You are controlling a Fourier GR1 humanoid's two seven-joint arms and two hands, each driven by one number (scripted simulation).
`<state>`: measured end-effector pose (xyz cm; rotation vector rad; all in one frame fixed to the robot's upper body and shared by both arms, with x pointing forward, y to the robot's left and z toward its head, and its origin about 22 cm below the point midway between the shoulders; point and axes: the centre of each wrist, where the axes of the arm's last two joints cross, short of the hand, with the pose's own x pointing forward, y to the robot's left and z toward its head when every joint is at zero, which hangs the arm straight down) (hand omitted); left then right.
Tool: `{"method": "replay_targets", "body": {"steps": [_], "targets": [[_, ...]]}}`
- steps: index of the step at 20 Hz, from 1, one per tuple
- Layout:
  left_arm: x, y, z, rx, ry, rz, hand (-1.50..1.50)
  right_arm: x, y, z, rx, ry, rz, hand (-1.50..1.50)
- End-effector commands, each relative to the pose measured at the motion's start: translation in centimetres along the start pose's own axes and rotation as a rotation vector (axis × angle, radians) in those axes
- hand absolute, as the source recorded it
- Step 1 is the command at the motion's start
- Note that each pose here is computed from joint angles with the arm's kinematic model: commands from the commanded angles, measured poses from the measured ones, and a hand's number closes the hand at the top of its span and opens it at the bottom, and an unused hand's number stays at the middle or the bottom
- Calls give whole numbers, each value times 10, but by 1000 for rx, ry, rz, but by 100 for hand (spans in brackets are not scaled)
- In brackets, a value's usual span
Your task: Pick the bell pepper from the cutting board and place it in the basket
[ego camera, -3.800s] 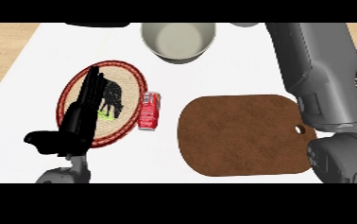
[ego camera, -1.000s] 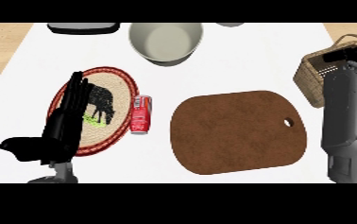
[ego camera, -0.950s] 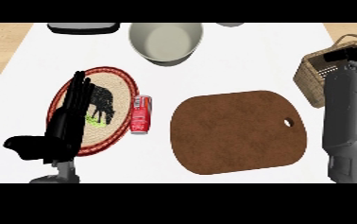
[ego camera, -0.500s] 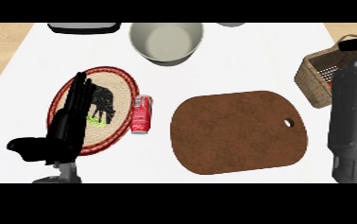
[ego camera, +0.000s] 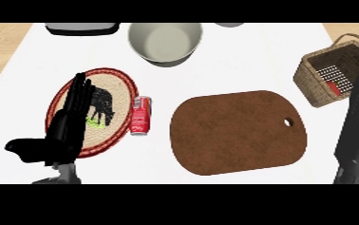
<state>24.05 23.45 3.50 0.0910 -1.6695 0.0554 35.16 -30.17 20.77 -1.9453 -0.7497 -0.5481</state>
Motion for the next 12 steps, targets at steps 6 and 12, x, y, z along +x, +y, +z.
{"method": "replay_targets", "body": {"steps": [6, 12], "targets": [[6, 12, -6, 31, 6, 4, 0, -42, -101, 4, -61, 142, -149, -150], [-3, -14, 15, 2, 2, -1, 0, -61, -146, 8, -22, 82, -246, -150]]}}
